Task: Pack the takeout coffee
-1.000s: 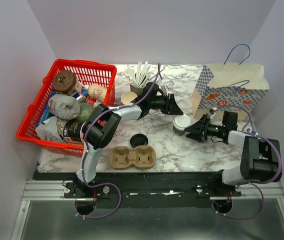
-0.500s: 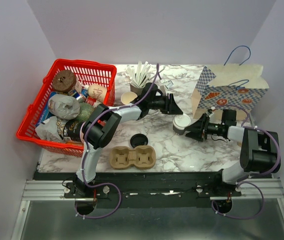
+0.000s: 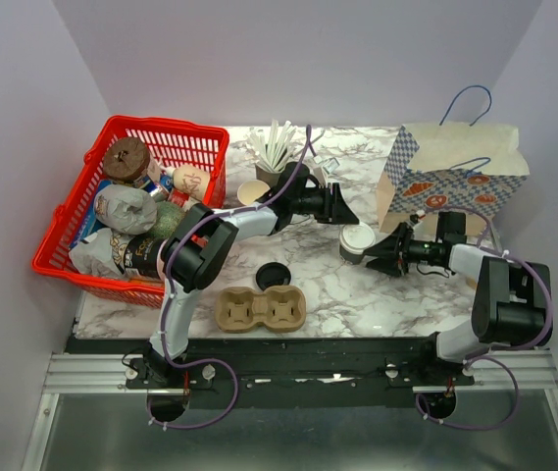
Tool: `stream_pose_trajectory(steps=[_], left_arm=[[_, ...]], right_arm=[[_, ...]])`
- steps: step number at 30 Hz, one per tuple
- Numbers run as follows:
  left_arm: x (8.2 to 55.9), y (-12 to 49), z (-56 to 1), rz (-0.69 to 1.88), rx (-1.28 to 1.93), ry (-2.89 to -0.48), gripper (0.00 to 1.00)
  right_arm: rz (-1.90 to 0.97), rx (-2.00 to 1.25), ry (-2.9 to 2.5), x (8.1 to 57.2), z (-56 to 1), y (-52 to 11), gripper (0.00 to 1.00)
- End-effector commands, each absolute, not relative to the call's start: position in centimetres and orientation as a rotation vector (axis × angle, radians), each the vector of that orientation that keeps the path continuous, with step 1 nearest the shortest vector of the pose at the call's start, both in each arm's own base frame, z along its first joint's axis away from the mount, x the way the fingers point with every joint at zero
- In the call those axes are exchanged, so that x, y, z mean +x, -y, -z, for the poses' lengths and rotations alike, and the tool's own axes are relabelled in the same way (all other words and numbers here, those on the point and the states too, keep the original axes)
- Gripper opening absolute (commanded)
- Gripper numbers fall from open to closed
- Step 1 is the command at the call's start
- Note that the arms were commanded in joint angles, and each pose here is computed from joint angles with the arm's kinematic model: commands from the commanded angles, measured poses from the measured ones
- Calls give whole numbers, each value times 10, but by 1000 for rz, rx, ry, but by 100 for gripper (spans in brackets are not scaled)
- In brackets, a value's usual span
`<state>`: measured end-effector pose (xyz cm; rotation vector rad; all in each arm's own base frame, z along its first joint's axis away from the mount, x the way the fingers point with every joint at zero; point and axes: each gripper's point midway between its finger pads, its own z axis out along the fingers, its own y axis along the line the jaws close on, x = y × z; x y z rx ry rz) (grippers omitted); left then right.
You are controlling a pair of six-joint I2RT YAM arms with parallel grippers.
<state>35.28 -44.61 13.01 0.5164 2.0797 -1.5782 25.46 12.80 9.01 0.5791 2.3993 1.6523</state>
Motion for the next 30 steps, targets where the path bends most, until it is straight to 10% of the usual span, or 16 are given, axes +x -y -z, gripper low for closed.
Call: stream_pose_trajectory(steps=[1, 13, 30], left_arm=[[336, 428, -85, 1506, 525, -2263, 49], [329, 438, -156, 1700, 617, -2045, 53], [341, 429, -172, 1768, 552, -2055, 64]], right_arm=[[-1154, 716, -2577, 258, -33, -90, 60], [-1167, -2, -2298, 251, -127, -102, 84], [-1227, 261, -2220, 294, -104, -101, 76]])
